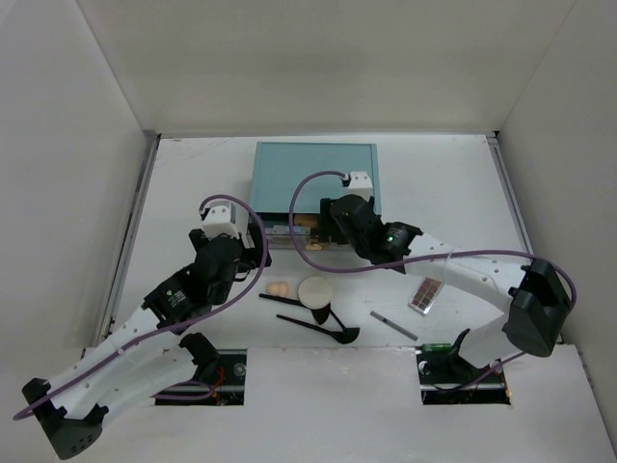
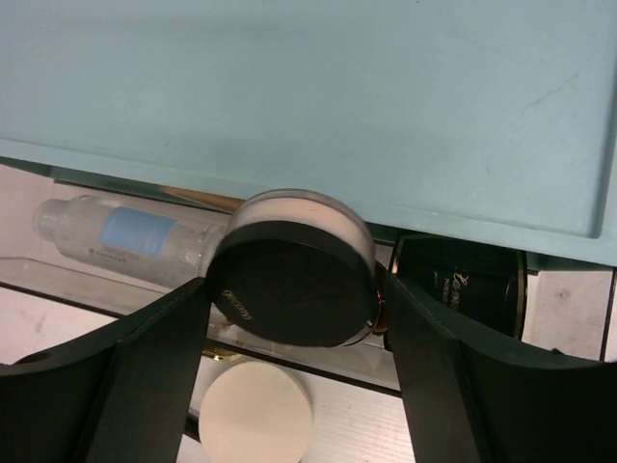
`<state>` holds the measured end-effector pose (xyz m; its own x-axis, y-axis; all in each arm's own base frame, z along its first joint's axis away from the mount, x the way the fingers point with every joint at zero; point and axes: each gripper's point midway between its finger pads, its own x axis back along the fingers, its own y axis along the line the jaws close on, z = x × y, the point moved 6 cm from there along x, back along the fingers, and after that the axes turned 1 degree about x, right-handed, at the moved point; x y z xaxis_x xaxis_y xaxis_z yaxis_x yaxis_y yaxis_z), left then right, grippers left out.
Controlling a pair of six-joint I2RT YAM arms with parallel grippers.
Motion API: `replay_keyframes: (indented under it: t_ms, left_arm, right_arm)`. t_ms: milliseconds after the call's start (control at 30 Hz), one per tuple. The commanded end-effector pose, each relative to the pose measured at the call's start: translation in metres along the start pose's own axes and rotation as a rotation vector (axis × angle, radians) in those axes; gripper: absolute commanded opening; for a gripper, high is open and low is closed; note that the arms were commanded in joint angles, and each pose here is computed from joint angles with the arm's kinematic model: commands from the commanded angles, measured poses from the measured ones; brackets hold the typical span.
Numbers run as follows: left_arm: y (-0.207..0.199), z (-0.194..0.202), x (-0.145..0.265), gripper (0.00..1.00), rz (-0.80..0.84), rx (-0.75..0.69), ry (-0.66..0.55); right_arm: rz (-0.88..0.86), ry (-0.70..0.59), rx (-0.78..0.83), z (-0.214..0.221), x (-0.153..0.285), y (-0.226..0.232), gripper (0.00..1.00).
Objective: Organize the makeup
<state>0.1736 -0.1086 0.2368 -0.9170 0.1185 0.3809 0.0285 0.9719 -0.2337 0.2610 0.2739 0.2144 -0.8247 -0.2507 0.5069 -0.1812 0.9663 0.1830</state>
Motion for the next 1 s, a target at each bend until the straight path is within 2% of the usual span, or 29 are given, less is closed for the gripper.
replay_keyframes:
  t_ms: [0, 100, 200, 300, 367, 433, 567, 800, 967]
  left_arm:
    - [-0.002, -0.018, 0.007, 1.00, 0.002, 0.020, -0.045]
    - [-0.002, -0.018, 0.007, 1.00, 0.003, 0.014, -0.039]
    - [-0.005, -0.017, 0.006, 1.00, 0.010, 0.007, -0.033]
    - [-0.007, -0.017, 0.006, 1.00, 0.013, 0.004, -0.029]
    - [-0.008, -0.017, 0.006, 1.00, 0.017, 0.002, -0.028]
    - [-0.010, -0.018, 0.006, 1.00, 0.026, 0.004, -0.032]
    - [-0.016, -0.021, 0.009, 1.00, 0.053, 0.006, -0.035]
    - [-0.019, -0.019, 0.008, 1.00, 0.055, -0.012, -0.024]
    - [-0.019, -0.019, 0.012, 1.00, 0.070, -0.008, -0.031]
  right_arm:
    - [0.006, -0.047, -0.057, -0.013, 0.010, 0.000, 0.82]
    - [-0.016, -0.051, -0.058, -0.017, 0.022, 0.002, 0.89]
    - [-0.023, -0.066, -0.065, -0.023, 0.031, 0.001, 0.90]
    - [-0.037, -0.087, -0.082, -0.030, 0.039, 0.000, 0.79]
    - [-0.043, -0.083, -0.082, -0.029, 0.038, 0.001, 0.76]
    - [-0.042, -0.076, -0.073, -0.029, 0.037, 0.001, 0.70]
    - [-0.063, -0.044, -0.062, -0.023, 0.031, 0.007, 0.49]
    - [-0.091, 0.029, -0.027, -0.010, 0.004, 0.028, 0.39]
    - [-0.127, 0.045, -0.001, -0.011, -0.012, 0.046, 0.36]
